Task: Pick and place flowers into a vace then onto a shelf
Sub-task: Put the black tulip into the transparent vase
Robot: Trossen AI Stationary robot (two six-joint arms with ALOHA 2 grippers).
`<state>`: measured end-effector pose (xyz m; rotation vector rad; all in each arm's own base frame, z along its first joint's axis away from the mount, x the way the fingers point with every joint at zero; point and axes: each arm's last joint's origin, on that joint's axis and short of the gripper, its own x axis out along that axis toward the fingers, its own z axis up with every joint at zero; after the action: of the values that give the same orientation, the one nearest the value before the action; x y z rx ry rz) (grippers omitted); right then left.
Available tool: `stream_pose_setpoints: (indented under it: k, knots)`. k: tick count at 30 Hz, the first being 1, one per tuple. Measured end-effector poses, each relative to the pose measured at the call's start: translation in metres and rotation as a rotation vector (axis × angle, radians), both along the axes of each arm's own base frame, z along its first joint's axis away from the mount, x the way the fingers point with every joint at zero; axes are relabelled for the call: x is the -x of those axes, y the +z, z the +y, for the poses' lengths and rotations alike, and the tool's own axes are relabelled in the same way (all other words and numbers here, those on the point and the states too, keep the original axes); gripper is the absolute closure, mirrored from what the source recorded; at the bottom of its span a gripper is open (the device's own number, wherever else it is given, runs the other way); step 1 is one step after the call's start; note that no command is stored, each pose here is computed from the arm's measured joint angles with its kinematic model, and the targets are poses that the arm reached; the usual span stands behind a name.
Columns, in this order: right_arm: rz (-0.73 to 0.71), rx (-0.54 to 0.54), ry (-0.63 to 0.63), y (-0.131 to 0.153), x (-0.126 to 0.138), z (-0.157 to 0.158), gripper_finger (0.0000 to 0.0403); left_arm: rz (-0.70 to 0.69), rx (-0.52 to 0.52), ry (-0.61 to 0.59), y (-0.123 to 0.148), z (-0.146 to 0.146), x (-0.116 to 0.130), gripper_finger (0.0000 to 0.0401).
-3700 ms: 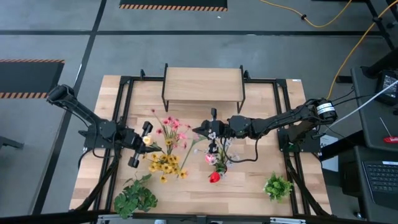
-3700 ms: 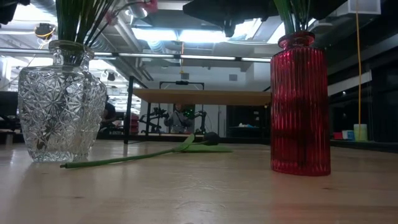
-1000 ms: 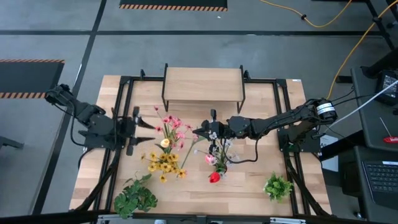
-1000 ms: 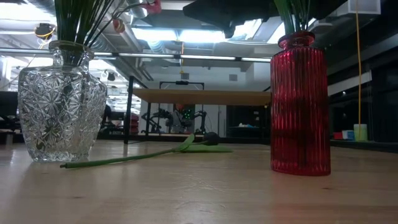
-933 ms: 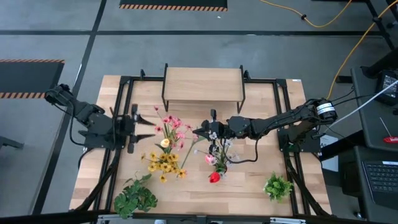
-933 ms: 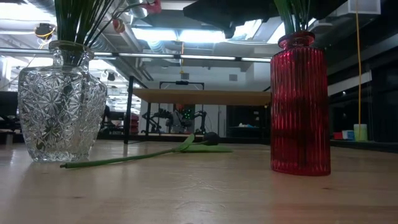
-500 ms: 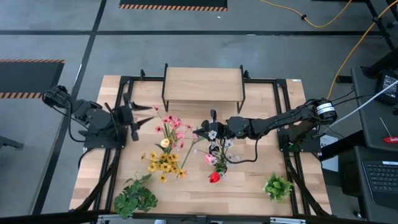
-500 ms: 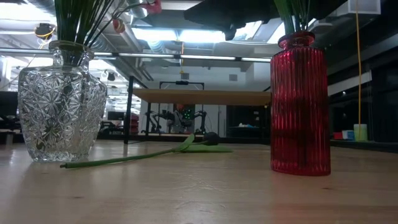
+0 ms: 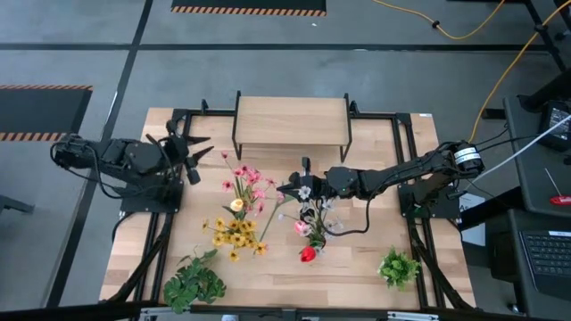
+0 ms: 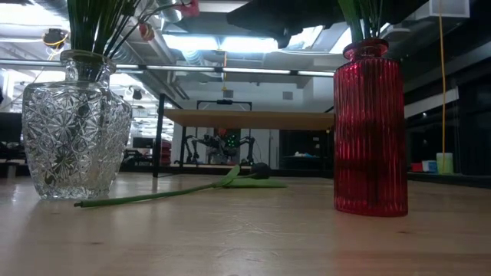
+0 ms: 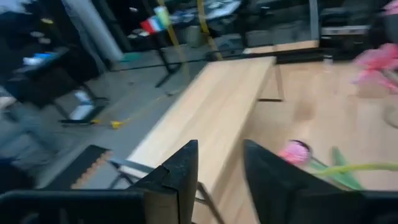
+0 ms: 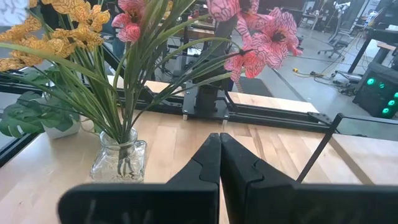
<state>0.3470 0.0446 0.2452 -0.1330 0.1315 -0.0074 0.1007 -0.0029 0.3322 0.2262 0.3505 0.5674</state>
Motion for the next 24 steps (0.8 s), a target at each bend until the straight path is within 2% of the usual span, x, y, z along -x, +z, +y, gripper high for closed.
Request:
stream_pose_setpoints:
  k: [4,8,12,17,21,24]
  knots:
    - [0.001,0.017,0.002,0.000,0.000,0.000,0.0398,0.019,0.040,-0.049,-0.006,0.004,-0.006,0.0342]
    - [0.001,0.023,0.003,0.000,0.000,0.000,0.0398,0.046,0.042,-0.043,-0.031,0.009,-0.016,0.0393]
    - [0.003,0.024,0.003,0.000,0.000,0.000,0.0398,0.050,0.072,-0.043,-0.053,0.013,-0.017,0.0399]
    - [0.013,0.032,0.004,-0.001,0.000,0.000,0.0398,-0.018,0.115,-0.096,-0.067,0.014,-0.016,0.0399]
    - [0.013,0.050,0.003,-0.001,0.000,-0.001,0.0398,-0.025,0.105,-0.073,-0.073,0.018,-0.016,0.0399]
    - [0.015,0.050,0.003,-0.001,0.000,-0.001,0.0398,-0.019,0.136,-0.050,-0.084,0.020,-0.017,0.0399]
